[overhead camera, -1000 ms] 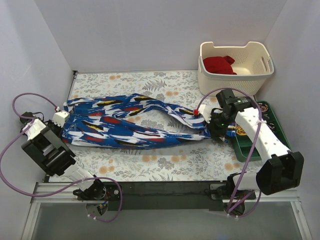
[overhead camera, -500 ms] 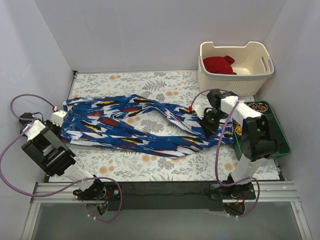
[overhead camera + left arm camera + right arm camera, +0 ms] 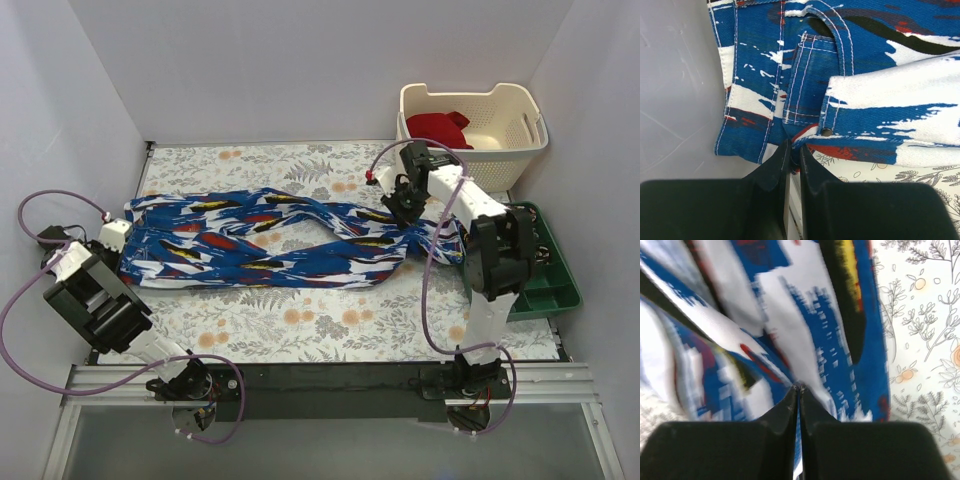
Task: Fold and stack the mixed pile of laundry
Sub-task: Flatten out the trousers at the center of the board.
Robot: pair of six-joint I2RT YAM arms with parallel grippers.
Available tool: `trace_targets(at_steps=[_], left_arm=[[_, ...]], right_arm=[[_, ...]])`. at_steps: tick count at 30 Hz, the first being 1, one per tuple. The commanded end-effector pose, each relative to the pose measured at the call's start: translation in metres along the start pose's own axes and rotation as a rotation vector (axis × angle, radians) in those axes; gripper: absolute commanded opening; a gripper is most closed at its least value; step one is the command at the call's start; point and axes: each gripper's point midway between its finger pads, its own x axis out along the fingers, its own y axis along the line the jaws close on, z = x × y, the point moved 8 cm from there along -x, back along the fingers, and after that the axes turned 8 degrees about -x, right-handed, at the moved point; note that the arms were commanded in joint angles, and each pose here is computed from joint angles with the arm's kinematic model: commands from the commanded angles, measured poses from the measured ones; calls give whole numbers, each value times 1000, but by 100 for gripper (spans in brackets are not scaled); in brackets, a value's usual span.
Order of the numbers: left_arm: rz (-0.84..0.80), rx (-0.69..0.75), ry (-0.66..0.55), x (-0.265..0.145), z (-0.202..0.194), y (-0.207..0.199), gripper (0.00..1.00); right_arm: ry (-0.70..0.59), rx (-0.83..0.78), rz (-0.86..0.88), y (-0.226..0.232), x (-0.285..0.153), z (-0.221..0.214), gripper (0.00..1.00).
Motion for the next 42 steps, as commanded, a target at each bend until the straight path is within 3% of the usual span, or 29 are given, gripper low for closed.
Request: trace_targets(at_steps=[1, 3, 5, 8, 10, 12, 13, 16, 17, 22, 33, 42], left_arm=[[75, -2, -39, -11, 8, 12, 0], [76, -7, -44, -10, 9, 13, 0], [79, -26, -46, -10, 8, 13, 0], [75, -40, -39, -7, 8, 14, 0], [82, -38, -42, -13, 11, 15, 0], [76, -36, -46, -16, 11, 11, 0], [69, -34, -56, -17, 12, 9, 0], [43, -43, -67, -16, 13, 5, 0], [40, -48, -68, -16, 13, 6, 0], [11, -64, -65, -16, 13, 2, 0], [5, -41, -71, -19, 14, -3, 0], [5, -47, -68, -19, 14, -2, 0]], right_arm=[[40, 43, -149, -37, 11, 14, 13], [-12, 31, -192, -42, -7, 26, 15], [-53, 18, -220, -43, -20, 33, 1], [-156, -14, -238, -49, -37, 58, 1], [-138, -23, -165, -43, -45, 60, 2], [-135, -53, -23, -19, -60, 46, 22], [-107, -26, 58, -6, -53, 21, 43], [-102, -57, 131, 30, -71, -18, 65], [-21, -28, 188, 48, -55, -46, 65], [70, 46, 230, 69, -47, -96, 64], [111, 126, 157, 36, -4, -113, 65], [121, 122, 73, 23, 1, -114, 61]])
